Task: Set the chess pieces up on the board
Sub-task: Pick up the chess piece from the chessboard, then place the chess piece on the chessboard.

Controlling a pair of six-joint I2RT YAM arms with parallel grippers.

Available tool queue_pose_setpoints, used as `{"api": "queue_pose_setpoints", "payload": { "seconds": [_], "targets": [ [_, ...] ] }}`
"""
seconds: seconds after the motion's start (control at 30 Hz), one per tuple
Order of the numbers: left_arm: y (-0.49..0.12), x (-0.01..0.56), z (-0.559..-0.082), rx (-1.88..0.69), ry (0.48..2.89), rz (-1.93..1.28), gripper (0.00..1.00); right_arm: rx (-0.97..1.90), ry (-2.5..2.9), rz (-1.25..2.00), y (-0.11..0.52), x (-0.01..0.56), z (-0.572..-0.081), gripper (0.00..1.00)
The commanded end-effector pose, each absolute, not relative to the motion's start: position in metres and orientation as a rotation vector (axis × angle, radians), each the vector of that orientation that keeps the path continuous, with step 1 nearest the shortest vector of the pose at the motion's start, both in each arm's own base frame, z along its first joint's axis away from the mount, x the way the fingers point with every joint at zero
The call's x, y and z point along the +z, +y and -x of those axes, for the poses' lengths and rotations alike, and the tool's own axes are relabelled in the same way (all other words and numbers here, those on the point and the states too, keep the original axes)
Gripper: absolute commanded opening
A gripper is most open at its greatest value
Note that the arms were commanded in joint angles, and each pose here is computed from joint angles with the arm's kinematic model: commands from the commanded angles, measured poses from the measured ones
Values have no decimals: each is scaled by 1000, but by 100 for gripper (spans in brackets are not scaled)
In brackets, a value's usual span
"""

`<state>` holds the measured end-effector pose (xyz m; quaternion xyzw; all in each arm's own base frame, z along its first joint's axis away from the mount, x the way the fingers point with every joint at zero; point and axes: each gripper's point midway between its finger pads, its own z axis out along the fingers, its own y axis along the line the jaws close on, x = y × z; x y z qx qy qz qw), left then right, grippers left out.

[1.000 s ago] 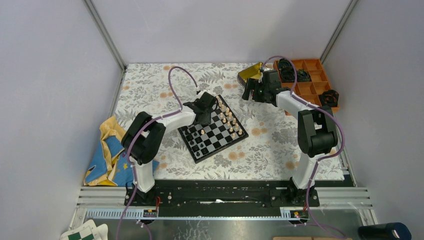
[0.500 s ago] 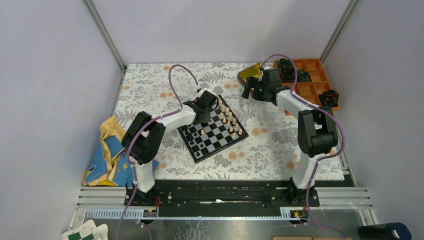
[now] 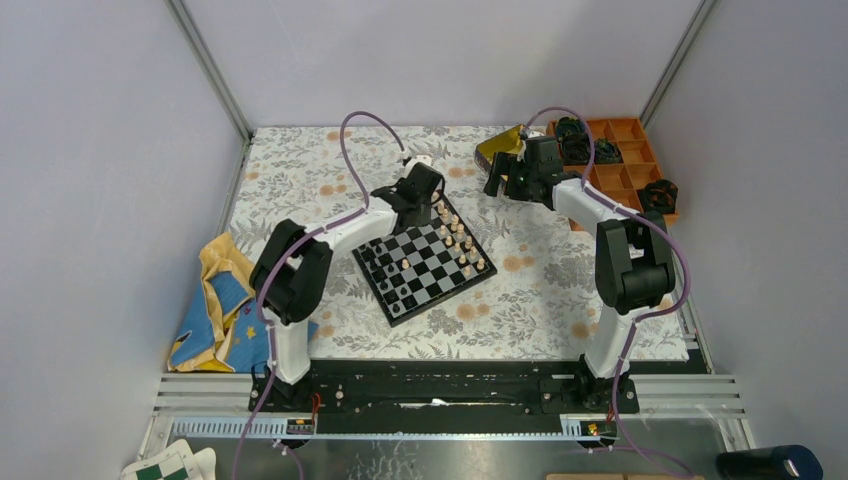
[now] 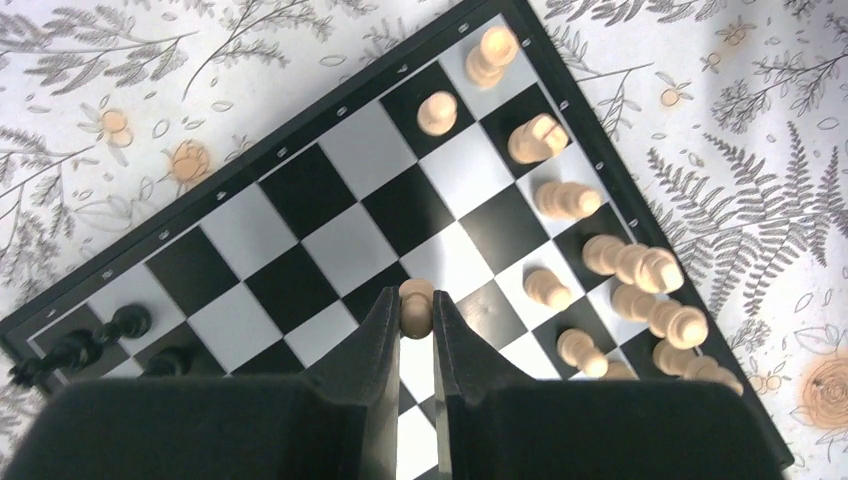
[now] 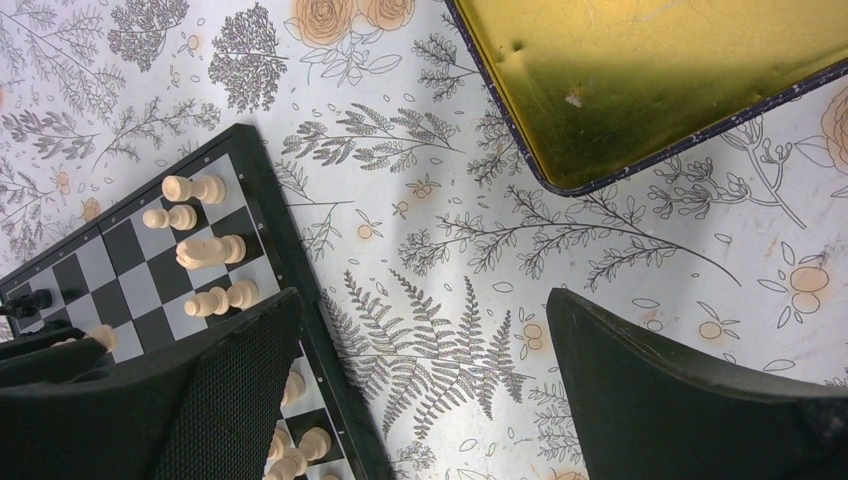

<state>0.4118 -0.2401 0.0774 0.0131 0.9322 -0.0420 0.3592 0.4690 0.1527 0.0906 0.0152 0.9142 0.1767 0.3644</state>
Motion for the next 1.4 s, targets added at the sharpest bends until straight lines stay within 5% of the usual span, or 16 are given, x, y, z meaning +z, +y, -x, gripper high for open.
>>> {"api": "queue_pose_setpoints", "payload": {
  "seconds": [0.0,1.37],
  "targets": [
    [-252,71,-428,-132,2399,-54,7,436,2283,-25,151,114,-487,100],
    [-265,40,-475,-80,2368,-10,10,423,2281,-19,148,115,-491,100]
  ]
}}
